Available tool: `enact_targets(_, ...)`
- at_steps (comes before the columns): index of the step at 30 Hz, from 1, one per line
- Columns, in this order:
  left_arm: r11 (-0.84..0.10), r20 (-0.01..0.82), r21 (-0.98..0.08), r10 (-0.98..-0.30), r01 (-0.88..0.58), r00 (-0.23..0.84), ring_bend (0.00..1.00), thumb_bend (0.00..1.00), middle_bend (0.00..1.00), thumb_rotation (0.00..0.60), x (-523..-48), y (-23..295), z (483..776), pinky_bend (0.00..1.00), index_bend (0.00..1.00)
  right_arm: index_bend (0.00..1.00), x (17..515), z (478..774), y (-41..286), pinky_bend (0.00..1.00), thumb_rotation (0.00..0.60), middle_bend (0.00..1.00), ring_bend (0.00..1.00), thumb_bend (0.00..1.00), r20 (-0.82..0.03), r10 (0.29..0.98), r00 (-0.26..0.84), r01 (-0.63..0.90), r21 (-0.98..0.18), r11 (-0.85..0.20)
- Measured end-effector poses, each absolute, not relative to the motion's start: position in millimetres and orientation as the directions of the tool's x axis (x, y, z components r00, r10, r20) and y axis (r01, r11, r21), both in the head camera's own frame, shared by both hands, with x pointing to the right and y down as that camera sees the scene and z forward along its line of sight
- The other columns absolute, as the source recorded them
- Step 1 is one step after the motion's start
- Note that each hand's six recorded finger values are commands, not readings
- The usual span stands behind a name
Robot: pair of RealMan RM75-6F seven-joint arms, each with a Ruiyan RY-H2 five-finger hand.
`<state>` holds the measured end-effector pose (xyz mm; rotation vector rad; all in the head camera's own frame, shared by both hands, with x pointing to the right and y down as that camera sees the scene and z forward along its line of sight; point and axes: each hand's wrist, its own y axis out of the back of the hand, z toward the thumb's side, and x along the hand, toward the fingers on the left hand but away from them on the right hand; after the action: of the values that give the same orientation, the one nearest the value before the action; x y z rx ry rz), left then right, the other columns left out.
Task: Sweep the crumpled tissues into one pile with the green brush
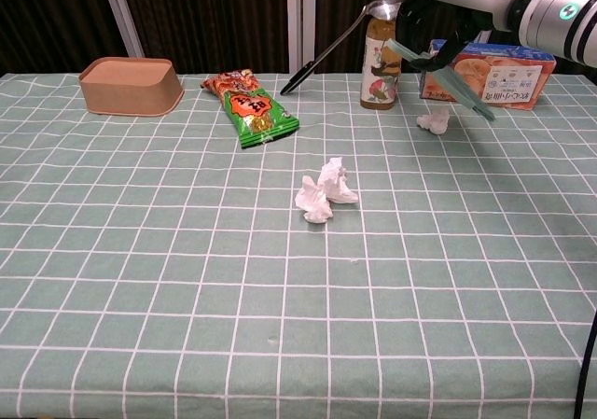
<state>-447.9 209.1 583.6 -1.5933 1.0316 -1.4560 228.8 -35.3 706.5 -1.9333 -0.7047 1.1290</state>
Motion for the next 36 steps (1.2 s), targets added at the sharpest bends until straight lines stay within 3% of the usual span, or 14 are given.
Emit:
enact_targets(9, -0.412, 0.411, -0.908, -0.911, -0.08, 0.029, 0.1, 0.06, 0.2, 0.6, -447.5, 209.2, 582.1, 0.07, 0.17, 0.7, 230.3, 738.0, -40.8, 0.04, 0.6, 0.67, 0.33, 0.43, -0.505, 0.728, 0.462, 0.003, -0.821, -0.571)
enact_targets(20, -0.409, 0.409, -0.909, -0.912, -0.08, 0.019, 0.1, 0.06, 0.2, 0.6, -448.2, 212.0, 578.9, 0.07, 0.17, 0.72, 212.4, 757.2, -21.6, 0.06, 0.6, 0.68, 0.35, 0.44, -0.493, 0.696, 0.522, 0.101, -0.774, -0.625)
enact_targets(27, -0.406, 0.406, -0.91, -0.914, -0.08, 0.022, 0.1, 0.06, 0.2, 0.6, -447.7, 211.4, 577.5, 0.07, 0.17, 0.72, 208.8, 754.1, -2.3, 0.07, 0.6, 0.68, 0.35, 0.44, -0.453, 0.672, 0.586, 0.246, -0.69, -0.68)
enact_targets(36, -0.404, 0.403, -0.911, -0.915, -0.082, 0.024, 0.1, 0.06, 0.2, 0.6, -448.1, 211.5, 576.8, 0.07, 0.17, 0.72, 212.1, 718.0, 29.0, 0.08, 0.6, 0.68, 0.35, 0.44, -0.302, 0.623, 0.722, 0.348, -0.619, -0.704)
